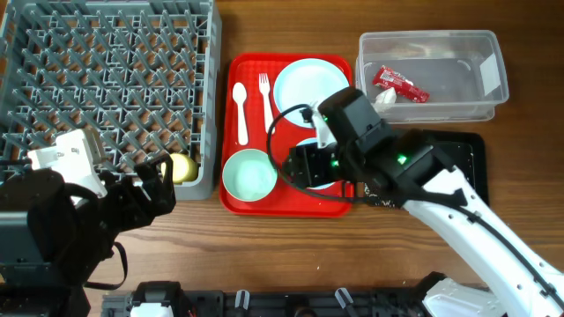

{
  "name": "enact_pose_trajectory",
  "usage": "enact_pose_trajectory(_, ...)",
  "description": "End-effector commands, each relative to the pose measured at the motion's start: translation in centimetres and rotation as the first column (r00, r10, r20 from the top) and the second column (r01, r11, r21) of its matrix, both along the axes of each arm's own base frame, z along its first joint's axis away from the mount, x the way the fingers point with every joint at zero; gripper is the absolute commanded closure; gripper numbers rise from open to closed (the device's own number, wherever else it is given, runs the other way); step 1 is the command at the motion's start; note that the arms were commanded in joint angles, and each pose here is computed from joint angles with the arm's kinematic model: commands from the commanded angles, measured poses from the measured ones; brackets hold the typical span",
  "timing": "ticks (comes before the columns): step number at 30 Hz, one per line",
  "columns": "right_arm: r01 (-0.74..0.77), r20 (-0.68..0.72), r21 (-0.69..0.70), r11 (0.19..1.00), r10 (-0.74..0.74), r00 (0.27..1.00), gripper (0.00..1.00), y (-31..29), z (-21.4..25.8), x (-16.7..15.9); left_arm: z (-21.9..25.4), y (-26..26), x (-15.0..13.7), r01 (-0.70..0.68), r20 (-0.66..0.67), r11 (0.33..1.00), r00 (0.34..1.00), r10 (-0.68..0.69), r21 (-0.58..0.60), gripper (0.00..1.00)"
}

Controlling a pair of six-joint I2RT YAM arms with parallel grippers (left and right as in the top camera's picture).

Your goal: Sort waste into correct bins and load items into the dishwasher rack

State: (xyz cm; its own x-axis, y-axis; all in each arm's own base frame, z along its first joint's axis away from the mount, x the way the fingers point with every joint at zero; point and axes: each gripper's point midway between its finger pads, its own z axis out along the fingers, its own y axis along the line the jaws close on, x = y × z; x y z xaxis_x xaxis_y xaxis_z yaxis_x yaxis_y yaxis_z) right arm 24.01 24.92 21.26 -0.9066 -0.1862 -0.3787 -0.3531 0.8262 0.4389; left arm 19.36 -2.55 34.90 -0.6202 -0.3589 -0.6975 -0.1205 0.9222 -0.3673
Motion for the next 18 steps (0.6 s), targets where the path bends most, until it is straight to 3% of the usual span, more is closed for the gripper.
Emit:
enact_pose_trajectory(1, -0.1, -0.05, 0.175, 0.98, 0.11, 0.993, 0.0, 2.6, 2.4, -2.2, 0.5, -0.3, -0.2, 0.024, 0.017, 1.0, 1.0, -0.024, 0.003, 0.0)
enact_pose_trajectory(4, -0.047, -0.153, 0.245, 0.968, 0.086, 0.984, 0.0, 3.4, 3.0, -3.1, 0.5, -0.3, -0.2, 0.024, 0.017, 1.0, 1.0, -0.024, 0.003, 0.0)
enact_pose_trajectory(7, -0.043, -0.061, 0.224, 0.974, 0.058, 0.996, 0.0, 2.4, 3.5, -1.5, 0.5, -0.3, -0.2, 0.024, 0.017, 1.0, 1.0, -0.024, 0.003, 0.0)
enact_pose_trajectory(11, -0.175, 0.211, 0.221, 0.96, 0.128, 0.969, 0.0, 1.2, 7.1, -0.5, 0.5, -0.3, -0.2, 0.024, 0.017, 1.0, 1.0, -0.024, 0.003, 0.0)
enact_pose_trajectory(14, -0.23, 0.449, 0.153, 0.961, 0.139, 0.882, 0.0, -0.7, 10.8, -0.6, 0.5, -0.3, -0.2, 0.024, 0.017, 1.0, 1.0, -0.024, 0.003, 0.0)
enact_pose_trajectory(18, -0.234, 0.72, -0.01, 0.972, 0.169, 0.673, 0.0, -4.7, 15.7, -1.8, 0.5, -0.3, -0.2, 0.024, 0.017, 1.0, 1.0, -0.024, 0.003, 0.0)
